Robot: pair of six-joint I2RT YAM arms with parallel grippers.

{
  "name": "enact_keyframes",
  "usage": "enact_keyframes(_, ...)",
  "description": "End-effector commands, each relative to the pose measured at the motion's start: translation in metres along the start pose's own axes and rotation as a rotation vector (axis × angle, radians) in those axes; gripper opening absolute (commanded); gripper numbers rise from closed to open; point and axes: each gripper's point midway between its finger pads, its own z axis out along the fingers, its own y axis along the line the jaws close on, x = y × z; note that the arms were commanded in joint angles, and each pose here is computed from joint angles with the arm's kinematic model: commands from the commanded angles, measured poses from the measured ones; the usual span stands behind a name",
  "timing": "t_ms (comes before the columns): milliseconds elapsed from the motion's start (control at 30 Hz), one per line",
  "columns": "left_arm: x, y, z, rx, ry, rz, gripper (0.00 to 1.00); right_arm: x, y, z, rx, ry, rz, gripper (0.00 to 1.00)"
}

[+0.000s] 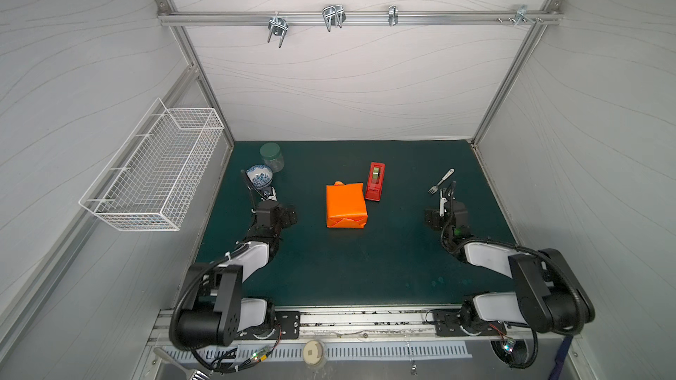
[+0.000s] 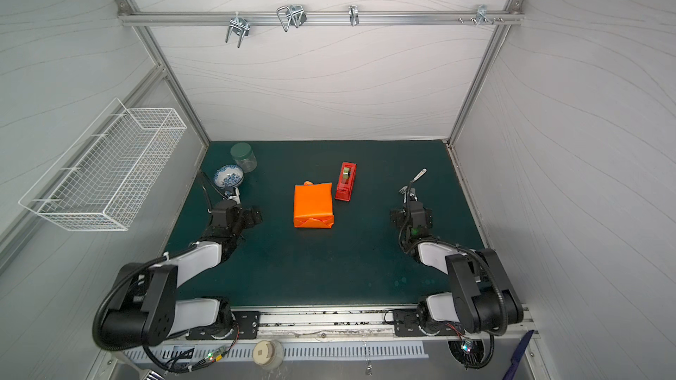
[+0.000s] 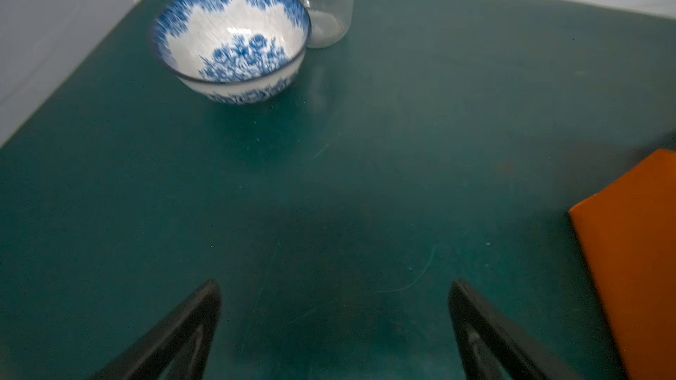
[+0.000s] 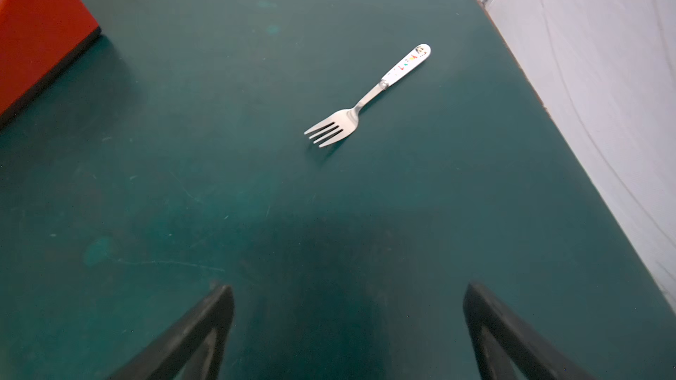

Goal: Wrap the gift box in paper

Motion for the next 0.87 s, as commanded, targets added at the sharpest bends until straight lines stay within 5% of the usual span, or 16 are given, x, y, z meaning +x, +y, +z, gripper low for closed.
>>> enact_keyframes(0, -0.067, -0.016, 0.003, 0.082, -0.219, 0.056, 0.99, -0.052, 0.0, 0.002, -0.065, -0.227, 0.061, 0.99)
enact_keyframes(200, -0.062, -0.025, 0.01, 0.154, -0.193, 0.1, 0.97, -0.035, 0.002, 0.027, -0.128, -0.157, 0.109, 0.99)
enact_keyframes(267, -0.055, -0.02, 0.019, 0.135, -0.273, 0.091, 0.98, -0.037, 0.001, 0.035, -0.109, -0.151, 0.103, 0.99)
enact_keyframes(333, -0.05, -0.015, 0.023, 0.11, -0.196, 0.075, 0.99, -0.037, 0.0, 0.035, -0.118, -0.126, 0.117, 0.99)
enact_keyframes(833, -0.054, -0.002, 0.025, 0.034, -0.231, 0.033, 0.99, -0.036, -0.002, 0.037, -0.09, -0.121, 0.118, 0.99)
